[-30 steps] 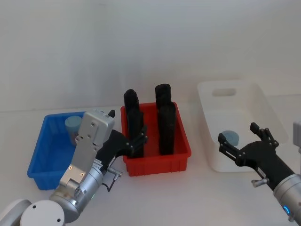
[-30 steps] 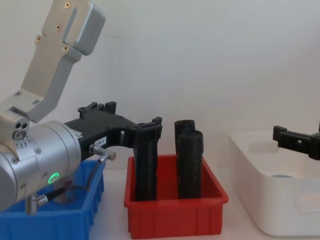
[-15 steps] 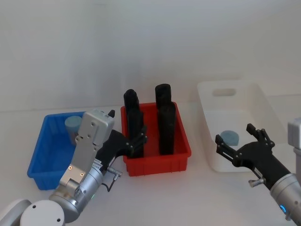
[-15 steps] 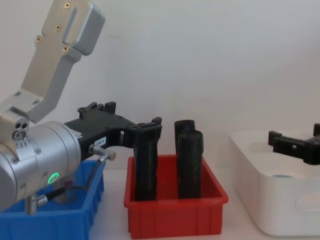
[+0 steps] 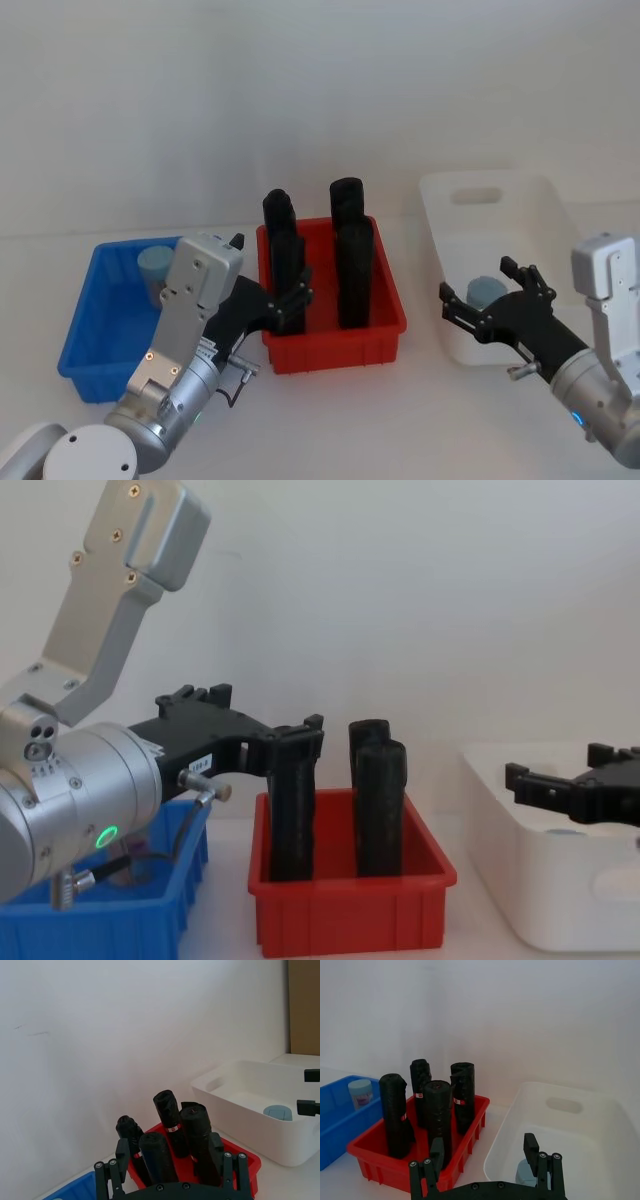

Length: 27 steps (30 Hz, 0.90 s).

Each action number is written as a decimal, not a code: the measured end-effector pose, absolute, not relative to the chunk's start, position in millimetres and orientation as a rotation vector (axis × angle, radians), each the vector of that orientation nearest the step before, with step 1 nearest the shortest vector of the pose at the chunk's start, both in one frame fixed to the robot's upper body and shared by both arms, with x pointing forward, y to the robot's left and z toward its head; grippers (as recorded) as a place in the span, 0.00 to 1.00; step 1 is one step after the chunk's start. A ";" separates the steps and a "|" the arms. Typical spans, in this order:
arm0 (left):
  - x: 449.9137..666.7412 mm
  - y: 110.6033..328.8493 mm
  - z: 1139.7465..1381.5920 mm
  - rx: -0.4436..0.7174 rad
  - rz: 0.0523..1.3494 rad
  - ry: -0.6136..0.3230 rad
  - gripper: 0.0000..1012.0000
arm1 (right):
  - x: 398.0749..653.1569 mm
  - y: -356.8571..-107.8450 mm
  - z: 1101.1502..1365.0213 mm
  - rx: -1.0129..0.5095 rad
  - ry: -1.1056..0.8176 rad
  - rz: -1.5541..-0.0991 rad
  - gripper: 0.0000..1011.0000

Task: Pick the cotton swabs from the blue box and place them into the white box.

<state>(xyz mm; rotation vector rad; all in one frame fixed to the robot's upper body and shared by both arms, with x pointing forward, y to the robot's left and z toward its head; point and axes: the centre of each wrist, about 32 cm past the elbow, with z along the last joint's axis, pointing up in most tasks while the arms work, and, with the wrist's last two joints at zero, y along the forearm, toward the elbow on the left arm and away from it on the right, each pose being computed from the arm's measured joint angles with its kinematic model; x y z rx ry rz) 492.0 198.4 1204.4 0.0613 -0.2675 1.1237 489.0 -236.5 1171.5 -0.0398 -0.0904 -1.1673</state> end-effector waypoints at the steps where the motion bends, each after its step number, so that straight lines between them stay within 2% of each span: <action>1: 492.0 198.4 1204.4 0.061 1.124 -0.268 0.99 | 492.4 -236.1 1170.2 -0.043 -0.091 -1.161 0.99; 27: 492.0 198.4 1204.4 0.061 1.124 -0.268 0.99 | 589.7 -206.1 1145.4 -0.082 -0.098 -0.963 0.99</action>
